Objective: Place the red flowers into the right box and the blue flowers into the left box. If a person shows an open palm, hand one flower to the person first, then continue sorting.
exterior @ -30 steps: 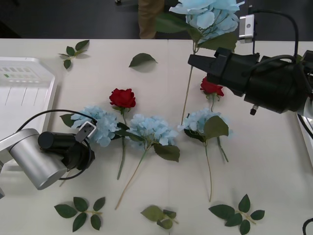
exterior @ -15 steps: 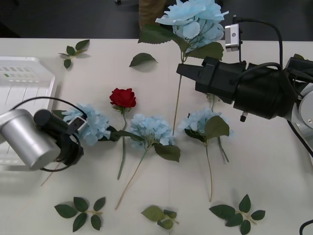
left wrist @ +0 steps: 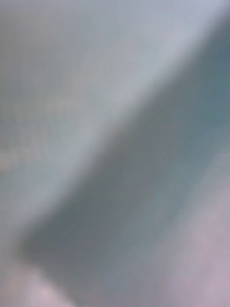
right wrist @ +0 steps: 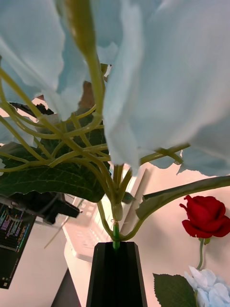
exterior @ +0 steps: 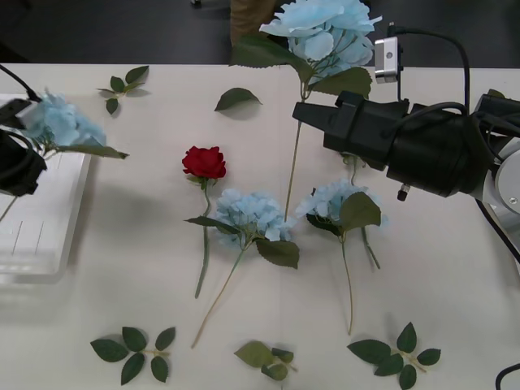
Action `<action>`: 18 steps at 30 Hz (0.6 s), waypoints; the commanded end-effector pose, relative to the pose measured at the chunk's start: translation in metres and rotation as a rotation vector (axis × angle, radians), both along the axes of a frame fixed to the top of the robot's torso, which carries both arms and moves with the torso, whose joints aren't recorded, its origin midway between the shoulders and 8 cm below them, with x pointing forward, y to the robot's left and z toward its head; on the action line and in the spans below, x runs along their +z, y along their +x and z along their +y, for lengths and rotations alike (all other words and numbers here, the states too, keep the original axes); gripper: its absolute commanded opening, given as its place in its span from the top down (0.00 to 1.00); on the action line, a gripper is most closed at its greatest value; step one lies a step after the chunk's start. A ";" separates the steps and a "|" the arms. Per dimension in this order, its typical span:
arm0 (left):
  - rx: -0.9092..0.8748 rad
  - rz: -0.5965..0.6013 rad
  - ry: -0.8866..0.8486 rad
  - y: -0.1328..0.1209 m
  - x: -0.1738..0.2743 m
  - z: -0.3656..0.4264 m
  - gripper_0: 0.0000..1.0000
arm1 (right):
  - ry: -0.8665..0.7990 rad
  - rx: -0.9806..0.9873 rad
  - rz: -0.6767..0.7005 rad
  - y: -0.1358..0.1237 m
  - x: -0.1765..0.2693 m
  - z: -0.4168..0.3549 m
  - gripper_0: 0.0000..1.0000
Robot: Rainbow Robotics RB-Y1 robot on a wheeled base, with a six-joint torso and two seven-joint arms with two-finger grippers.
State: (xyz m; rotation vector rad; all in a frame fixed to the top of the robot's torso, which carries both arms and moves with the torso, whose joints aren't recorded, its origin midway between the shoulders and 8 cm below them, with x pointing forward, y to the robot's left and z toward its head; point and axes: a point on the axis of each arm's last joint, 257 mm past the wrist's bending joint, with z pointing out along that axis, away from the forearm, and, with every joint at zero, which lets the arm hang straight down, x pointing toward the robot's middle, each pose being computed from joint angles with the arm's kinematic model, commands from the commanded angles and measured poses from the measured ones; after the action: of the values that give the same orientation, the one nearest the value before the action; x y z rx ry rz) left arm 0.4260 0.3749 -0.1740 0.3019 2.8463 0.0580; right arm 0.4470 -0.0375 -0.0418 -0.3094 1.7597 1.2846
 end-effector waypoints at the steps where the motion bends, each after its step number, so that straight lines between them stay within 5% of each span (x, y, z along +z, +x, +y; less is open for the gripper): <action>1: 0.070 -0.113 -0.061 0.024 0.056 0.046 1.00 | 0.044 0.040 -0.045 -0.011 0.030 0.018 1.00; 10: 0.036 -0.230 -0.013 0.046 0.063 0.117 1.00 | 0.043 0.036 -0.044 -0.010 0.029 0.017 1.00; 18: 0.051 -0.245 -0.002 0.050 0.010 0.147 1.00 | 0.071 0.039 -0.035 -0.011 0.035 0.015 1.00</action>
State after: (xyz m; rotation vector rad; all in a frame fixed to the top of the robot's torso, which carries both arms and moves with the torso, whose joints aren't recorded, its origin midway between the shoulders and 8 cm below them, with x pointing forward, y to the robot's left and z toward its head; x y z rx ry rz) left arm 0.4787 0.5106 -0.1408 0.2360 2.6200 0.0885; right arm 0.4469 -0.0371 -0.0362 -0.2923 1.7442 1.3095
